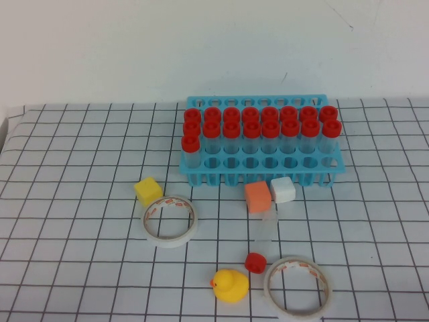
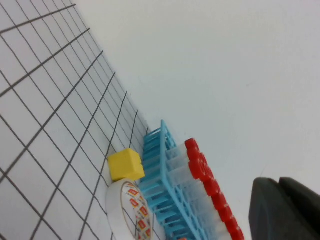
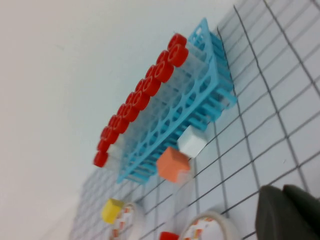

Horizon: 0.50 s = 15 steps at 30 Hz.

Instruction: Place the test tubes

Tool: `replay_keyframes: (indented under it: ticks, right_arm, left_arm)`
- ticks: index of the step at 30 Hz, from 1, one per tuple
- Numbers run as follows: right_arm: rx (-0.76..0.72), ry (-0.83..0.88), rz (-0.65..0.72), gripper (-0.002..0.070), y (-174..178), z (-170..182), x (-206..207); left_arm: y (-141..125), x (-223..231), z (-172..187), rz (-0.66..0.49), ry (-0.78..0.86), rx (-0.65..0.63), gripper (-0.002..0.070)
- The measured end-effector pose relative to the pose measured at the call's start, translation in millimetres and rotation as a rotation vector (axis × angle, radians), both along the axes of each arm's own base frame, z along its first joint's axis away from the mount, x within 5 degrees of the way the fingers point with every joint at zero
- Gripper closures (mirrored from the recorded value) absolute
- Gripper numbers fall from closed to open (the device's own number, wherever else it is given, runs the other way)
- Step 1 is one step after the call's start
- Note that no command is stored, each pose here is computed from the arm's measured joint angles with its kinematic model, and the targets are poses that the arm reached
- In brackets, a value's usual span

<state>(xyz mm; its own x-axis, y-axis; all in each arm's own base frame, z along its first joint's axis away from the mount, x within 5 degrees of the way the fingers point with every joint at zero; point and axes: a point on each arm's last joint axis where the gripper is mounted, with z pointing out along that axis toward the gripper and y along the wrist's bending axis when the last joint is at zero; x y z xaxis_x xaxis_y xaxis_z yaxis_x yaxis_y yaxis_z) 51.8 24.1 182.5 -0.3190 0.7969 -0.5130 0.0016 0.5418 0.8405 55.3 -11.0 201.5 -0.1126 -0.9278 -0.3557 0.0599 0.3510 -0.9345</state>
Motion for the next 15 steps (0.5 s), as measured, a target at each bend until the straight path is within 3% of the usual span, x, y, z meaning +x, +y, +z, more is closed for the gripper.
replay_keyframes:
  ticks: [3,6,14,15]
  right_arm:
    - [-0.087,-0.035,0.009,0.0678,-1,1,0]
    - [-0.094,-0.045,0.015,0.0678,0,2,0]
    - [-0.228,-0.098,0.017,0.0678,-2,3,1]
    - [-0.241,-0.124,-0.012,0.0678,-4,5,2]
  left_arm:
    - [0,0,0,-0.002,-0.001,-0.015,0.0677]
    - [-4,-1,-1,-0.047,0.007,0.084,0.0677]
    - [-24,-10,67,-0.271,-0.098,0.609,0.0677]
    - [-27,-4,88,-0.332,-0.08,0.759,0.0677]
